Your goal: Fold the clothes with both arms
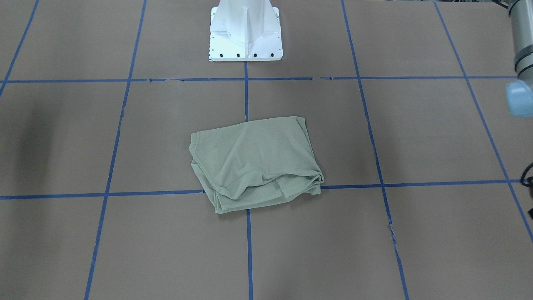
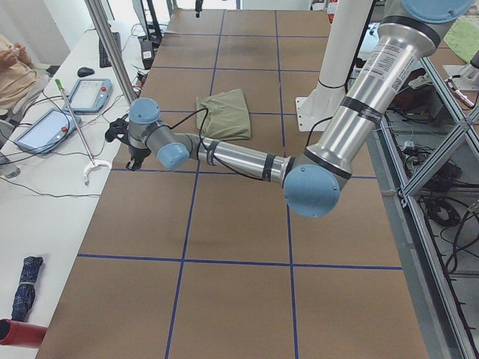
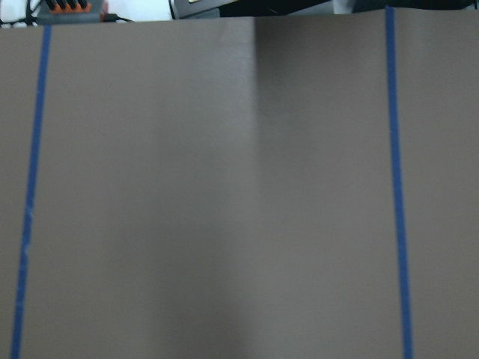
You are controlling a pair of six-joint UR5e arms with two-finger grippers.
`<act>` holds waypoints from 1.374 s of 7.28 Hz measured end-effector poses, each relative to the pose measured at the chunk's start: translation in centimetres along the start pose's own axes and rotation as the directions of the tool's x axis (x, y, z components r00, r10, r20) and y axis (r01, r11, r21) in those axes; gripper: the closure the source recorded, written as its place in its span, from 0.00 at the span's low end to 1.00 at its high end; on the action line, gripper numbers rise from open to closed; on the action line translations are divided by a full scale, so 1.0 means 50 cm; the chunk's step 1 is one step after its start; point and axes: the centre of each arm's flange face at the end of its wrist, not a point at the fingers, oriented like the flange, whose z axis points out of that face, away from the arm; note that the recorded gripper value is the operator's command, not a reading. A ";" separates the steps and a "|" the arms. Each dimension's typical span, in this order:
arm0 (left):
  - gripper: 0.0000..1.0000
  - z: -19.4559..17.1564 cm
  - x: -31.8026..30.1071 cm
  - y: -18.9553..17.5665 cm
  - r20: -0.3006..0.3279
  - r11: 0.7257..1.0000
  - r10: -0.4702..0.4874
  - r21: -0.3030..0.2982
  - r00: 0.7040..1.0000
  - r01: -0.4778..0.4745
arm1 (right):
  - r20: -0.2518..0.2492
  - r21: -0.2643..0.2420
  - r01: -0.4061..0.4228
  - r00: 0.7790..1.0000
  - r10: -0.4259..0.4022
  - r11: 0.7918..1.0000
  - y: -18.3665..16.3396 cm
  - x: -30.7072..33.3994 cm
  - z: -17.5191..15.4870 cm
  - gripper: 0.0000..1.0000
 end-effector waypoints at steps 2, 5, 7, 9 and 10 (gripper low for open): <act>0.00 -0.077 -0.133 0.084 0.039 0.993 -0.025 -0.112 0.999 0.029 | -0.022 -0.072 0.035 0.999 -0.037 0.997 0.071 0.105 0.004 0.00; 0.00 -0.091 -0.183 0.219 -0.039 0.981 -0.096 -0.176 0.995 0.088 | -0.004 -0.121 -0.005 1.000 0.005 0.993 0.120 0.140 -0.012 0.00; 0.00 -0.100 -0.180 0.281 -0.031 0.984 -0.067 -0.166 0.997 0.061 | 0.007 -0.117 -0.020 1.000 0.021 0.993 0.132 0.126 -0.043 0.00; 0.00 -0.101 -0.179 0.296 -0.030 0.986 -0.052 -0.160 0.998 0.046 | 0.005 -0.117 -0.024 1.000 0.025 0.993 0.141 0.125 -0.044 0.00; 0.00 -0.093 -0.188 0.304 -0.030 0.985 -0.052 -0.166 0.998 0.047 | 0.003 -0.123 -0.025 1.000 0.025 0.992 0.144 0.125 -0.036 0.00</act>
